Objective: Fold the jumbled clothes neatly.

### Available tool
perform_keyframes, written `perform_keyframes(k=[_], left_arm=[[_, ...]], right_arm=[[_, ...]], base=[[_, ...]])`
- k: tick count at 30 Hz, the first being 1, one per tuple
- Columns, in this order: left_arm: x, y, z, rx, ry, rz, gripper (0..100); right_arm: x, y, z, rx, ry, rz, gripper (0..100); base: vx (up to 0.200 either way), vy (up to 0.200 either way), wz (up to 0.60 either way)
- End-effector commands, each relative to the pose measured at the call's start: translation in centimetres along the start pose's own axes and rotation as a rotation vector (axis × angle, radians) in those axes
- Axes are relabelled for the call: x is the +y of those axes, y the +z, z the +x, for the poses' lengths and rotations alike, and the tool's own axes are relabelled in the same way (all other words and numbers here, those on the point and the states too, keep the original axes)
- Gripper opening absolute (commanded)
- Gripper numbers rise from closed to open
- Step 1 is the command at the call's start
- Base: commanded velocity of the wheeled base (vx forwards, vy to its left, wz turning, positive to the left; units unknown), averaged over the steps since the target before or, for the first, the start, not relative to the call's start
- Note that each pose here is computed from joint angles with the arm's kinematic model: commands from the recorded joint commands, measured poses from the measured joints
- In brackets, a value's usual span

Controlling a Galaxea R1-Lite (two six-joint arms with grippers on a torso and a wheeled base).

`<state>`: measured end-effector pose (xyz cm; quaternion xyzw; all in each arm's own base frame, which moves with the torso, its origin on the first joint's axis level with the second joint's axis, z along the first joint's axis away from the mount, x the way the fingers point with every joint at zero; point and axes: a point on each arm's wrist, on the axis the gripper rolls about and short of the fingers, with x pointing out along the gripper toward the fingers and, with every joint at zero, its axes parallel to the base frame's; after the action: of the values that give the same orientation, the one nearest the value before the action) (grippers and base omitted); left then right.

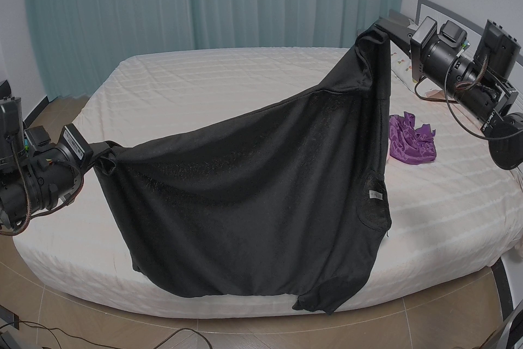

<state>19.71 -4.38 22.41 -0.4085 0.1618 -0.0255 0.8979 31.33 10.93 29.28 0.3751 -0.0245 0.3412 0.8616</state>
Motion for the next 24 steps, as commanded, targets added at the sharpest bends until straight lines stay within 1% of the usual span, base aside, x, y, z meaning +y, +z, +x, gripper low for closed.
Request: perform_keyframes(k=[1,5,9,13,17,18,20,21,22,24], left_arm=[[1.0,-0.2,2.9,0.014,0.057,-0.007,0],[1.5,0.0,4.8,0.006,0.077,-0.012,0],[2.0,-0.1,7.0,0.024,0.105,-0.015,0],[2.5,-0.4,9.2,0.054,0.134,-0.018,0],[3.1,-0.8,10.6,0.073,0.162,-0.021,0],[3.6,-1.1,11.7,0.088,0.183,-0.033,0],[3.9,-1.3,12.6,0.097,0.199,-0.052,0],[4.0,-1.3,12.7,0.098,0.200,-0.053,0],[4.5,-1.6,13.6,0.107,0.220,-0.069,0],[5.2,-2.0,14.6,0.122,0.245,-0.071,0]], right_arm=[[-1.9,-1.3,1.3,0.025,-0.026,0.011,0],[-2.5,-1.7,1.6,0.036,-0.035,0.013,0],[-3.7,-2.8,2.2,0.060,-0.058,0.004,0],[-5.0,-3.5,2.9,0.040,-0.061,-0.014,0],[-5.8,-4.2,3.1,0.055,-0.080,-0.010,0],[-6.8,-5.0,3.4,0.071,-0.097,-0.003,0],[-7.5,-5.5,3.6,0.081,-0.112,0.002,0],[-7.6,-5.6,3.6,0.083,-0.114,0.003,0],[-8.4,-6.3,3.7,0.098,-0.129,0.009,0],[-9.4,-7.2,3.9,0.117,-0.151,0.018,0]], base=[[0.200,0.000,0.00],[0.200,0.000,0.00],[0.200,0.000,0.00],[0.200,0.000,0.00],[0.200,0.000,0.00],[0.200,0.000,0.00],[0.200,0.000,0.00],[0.000,0.000,0.00],[0.000,0.000,0.00],[0.000,0.000,0.00]])
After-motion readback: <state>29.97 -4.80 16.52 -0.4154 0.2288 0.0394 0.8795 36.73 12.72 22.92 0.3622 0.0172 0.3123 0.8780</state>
